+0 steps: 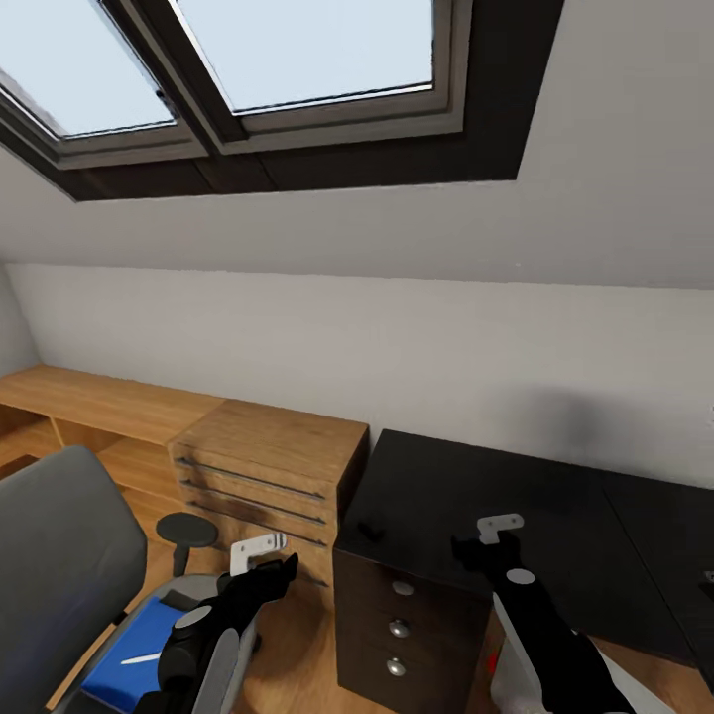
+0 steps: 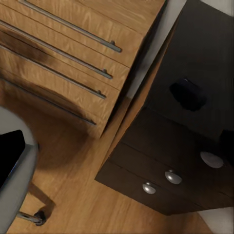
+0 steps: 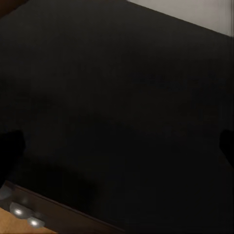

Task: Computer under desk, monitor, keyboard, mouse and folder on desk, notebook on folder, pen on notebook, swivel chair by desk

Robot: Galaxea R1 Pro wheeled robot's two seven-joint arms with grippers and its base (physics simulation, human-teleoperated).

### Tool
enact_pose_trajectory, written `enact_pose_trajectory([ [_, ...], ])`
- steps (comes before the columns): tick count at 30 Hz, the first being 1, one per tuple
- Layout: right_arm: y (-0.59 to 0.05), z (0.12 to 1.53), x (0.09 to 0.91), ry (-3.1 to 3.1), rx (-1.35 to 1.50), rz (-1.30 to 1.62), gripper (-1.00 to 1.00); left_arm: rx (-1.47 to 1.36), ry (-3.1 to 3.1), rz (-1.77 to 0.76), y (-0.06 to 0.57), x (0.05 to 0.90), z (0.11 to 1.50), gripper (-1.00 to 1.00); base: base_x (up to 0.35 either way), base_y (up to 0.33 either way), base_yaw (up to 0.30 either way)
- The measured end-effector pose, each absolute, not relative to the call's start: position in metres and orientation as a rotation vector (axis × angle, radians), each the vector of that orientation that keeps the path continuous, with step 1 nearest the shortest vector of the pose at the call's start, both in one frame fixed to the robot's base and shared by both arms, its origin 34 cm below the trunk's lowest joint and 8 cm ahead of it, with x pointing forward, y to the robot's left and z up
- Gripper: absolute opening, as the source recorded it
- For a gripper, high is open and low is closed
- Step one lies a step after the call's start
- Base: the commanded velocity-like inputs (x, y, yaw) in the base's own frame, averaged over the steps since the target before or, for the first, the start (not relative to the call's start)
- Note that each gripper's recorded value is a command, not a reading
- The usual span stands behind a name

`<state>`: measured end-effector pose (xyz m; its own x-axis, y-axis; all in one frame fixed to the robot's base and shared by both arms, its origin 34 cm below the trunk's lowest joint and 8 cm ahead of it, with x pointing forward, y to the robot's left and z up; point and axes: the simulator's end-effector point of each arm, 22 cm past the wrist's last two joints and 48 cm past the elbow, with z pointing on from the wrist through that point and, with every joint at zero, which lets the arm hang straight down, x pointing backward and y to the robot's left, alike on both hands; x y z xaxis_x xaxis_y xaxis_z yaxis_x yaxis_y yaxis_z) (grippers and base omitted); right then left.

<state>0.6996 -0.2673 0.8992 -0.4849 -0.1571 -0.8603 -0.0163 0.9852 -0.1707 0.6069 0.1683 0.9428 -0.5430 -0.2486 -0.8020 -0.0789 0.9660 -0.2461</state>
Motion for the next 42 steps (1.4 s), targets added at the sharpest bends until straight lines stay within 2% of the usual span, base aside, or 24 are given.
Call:
enact_pose_trajectory([
  [18, -0.252, 0.914, 0.694, 2.082, -0.117, -0.135, 1.00, -0.230, 2.143, -0.222, 0.168, 0.602, 0.962, 1.00, 0.000, 0.000, -0.018],
  [42, -0.254, 0.927, 0.690, 2.081, -0.111, -0.138, 1.00, -0.230, 2.143, -0.224, 0.168, 0.598, 0.975, 1.00, 0.000, 0.000, -0.272],
])
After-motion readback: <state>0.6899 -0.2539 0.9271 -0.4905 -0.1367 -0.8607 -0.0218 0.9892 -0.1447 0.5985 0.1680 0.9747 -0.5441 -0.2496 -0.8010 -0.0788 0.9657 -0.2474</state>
